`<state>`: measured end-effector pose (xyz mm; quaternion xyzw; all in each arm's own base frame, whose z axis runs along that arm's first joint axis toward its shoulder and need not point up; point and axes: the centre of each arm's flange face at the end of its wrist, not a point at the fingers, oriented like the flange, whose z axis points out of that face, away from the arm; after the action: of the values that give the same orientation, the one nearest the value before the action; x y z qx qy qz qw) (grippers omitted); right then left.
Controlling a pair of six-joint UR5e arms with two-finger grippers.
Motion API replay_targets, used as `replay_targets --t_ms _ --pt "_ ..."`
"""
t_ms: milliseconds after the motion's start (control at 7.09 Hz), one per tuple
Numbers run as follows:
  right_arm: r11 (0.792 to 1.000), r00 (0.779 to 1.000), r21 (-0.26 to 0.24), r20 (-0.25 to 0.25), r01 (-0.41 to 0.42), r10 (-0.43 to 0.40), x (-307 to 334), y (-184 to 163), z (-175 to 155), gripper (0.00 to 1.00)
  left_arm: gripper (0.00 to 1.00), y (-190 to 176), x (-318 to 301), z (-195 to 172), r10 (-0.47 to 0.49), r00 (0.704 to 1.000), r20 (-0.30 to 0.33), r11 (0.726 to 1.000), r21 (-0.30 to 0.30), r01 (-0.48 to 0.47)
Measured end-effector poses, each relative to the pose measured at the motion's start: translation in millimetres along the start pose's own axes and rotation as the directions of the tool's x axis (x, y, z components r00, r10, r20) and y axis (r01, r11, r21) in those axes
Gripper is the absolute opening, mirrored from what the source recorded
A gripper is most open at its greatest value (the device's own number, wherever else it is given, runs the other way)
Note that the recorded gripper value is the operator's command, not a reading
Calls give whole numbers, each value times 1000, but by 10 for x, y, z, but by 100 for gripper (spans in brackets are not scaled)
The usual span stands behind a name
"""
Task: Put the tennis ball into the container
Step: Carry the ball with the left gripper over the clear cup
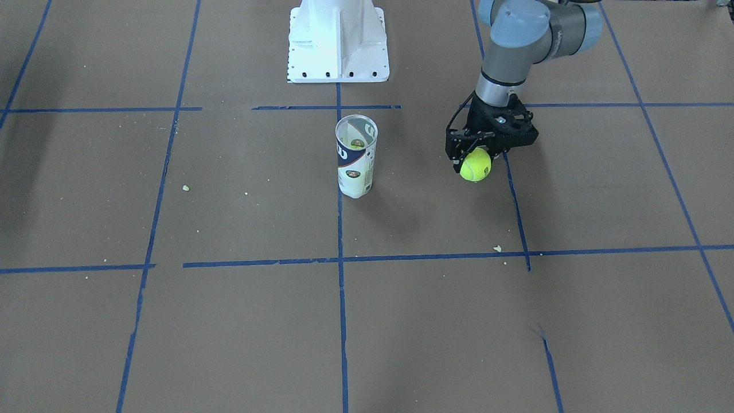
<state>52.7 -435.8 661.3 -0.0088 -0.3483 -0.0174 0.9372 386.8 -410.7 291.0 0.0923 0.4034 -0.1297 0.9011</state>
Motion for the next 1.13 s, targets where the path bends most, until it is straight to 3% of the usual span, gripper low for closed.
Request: replay_targets --t_ms 423,705,1128 --pt "1000 1000 0 0 0 0 -1 -2 -1 100 0 -241 760 -1084 -72 997 -8 995 -71 71" --pt "1000 1000 1 0 1 -1 -3 -5 -4 100 0 -347 1483 -1266 -142 990 -5 983 -118 140" --pt "1000 1000 0 0 0 0 0 0 0 100 0 -325 2303 -1209 -186 982 23 967 -171 187"
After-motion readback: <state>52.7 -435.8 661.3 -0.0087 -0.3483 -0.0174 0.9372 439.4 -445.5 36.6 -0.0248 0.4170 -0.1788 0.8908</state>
